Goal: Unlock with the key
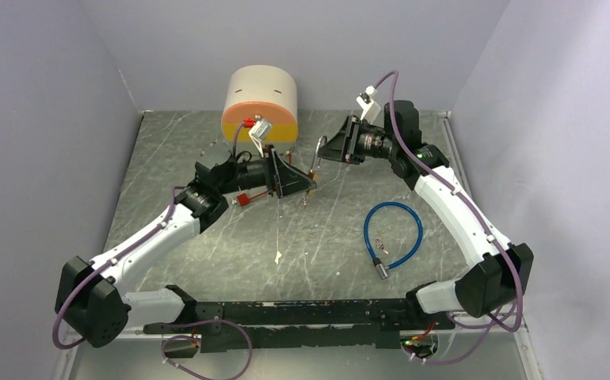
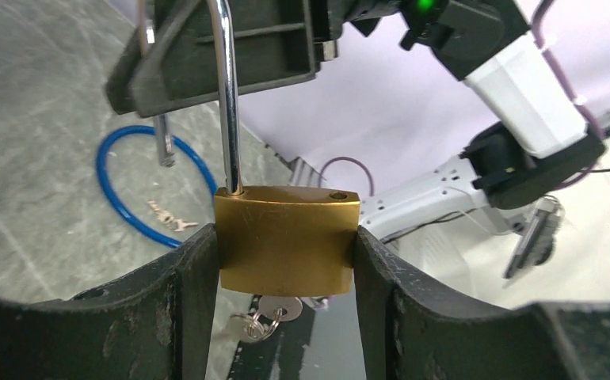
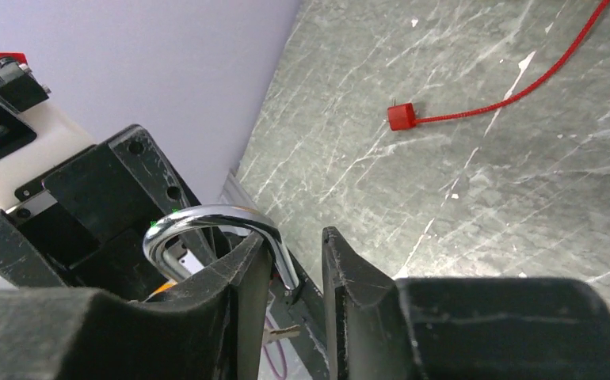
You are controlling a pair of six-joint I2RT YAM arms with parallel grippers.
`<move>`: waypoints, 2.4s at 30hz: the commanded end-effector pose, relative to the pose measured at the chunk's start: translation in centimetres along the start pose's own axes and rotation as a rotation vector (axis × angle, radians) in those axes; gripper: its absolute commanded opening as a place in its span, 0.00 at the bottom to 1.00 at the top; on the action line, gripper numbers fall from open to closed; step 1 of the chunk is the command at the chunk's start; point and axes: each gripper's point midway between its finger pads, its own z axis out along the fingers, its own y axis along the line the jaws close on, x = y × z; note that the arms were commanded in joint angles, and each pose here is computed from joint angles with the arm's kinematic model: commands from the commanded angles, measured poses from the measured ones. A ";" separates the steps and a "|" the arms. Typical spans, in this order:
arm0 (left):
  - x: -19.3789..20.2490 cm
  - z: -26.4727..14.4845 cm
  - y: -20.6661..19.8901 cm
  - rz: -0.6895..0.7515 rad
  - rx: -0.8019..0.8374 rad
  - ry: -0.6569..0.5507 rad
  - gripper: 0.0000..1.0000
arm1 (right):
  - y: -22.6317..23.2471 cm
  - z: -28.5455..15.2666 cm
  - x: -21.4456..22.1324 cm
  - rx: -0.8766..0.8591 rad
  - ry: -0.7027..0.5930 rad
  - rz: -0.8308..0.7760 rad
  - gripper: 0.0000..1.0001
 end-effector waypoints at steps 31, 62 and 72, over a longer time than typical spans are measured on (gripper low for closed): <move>6.8 -26.3 16.8 -0.424 -1.659 -0.270 0.29 | -10.6 -3.6 4.7 0.483 -0.043 0.023 0.74; 18.0 -20.5 25.6 -0.695 -1.512 0.186 0.67 | -23.6 -6.6 11.4 1.012 0.085 0.135 0.63; 13.8 -20.5 23.4 -0.596 -1.476 0.087 0.91 | -27.5 -6.9 17.1 1.106 0.234 0.209 0.59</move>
